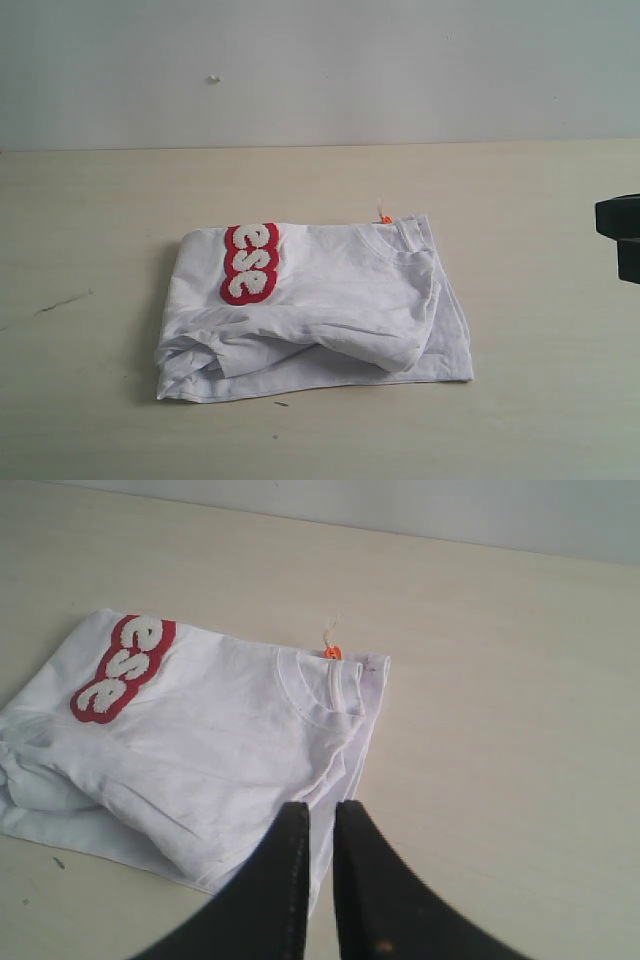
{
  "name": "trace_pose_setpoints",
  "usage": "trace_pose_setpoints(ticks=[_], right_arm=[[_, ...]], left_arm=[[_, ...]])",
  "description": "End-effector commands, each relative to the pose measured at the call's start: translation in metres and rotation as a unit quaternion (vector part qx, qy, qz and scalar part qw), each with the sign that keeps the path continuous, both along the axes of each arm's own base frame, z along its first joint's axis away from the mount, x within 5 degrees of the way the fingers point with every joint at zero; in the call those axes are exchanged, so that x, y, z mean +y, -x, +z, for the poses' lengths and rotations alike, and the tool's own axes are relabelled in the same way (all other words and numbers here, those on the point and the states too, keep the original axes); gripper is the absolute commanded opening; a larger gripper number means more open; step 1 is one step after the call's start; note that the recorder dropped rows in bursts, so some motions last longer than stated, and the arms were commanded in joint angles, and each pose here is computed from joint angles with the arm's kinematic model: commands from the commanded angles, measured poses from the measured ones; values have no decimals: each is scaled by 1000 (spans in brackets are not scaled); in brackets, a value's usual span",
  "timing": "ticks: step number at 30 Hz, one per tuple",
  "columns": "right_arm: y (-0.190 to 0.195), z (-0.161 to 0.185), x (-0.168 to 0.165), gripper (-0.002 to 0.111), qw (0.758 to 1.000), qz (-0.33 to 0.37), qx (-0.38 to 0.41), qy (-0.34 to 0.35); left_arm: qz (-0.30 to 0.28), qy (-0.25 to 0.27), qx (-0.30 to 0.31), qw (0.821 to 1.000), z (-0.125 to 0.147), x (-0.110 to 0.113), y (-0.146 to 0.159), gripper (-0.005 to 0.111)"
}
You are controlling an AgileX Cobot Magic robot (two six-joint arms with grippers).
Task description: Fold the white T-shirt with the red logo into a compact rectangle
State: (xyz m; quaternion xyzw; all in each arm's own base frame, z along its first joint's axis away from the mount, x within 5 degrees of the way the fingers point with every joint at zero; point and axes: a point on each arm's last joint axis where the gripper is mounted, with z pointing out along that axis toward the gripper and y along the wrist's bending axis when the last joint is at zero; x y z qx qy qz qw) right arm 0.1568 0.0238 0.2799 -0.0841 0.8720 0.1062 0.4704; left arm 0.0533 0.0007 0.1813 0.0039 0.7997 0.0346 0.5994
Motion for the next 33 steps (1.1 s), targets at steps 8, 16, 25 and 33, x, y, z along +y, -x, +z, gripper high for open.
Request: trace_pose_setpoints(ticks=[8, 16, 25, 33], right_arm=[[0, 1, 0, 11, 1000, -2, -7, -1], [0, 1, 0, 11, 1000, -2, -7, -1], [0, 1, 0, 11, 1000, -2, -7, -1], [0, 1, 0, 11, 1000, -2, -7, -1]], left_arm=[[3, 2, -4, 1000, -1, 0, 0, 0], [3, 8, -6, 1000, 0, 0, 0, 0], [2, 7, -5, 1000, 0, 0, 0, 0], [2, 6, -5, 1000, 0, 0, 0, 0]])
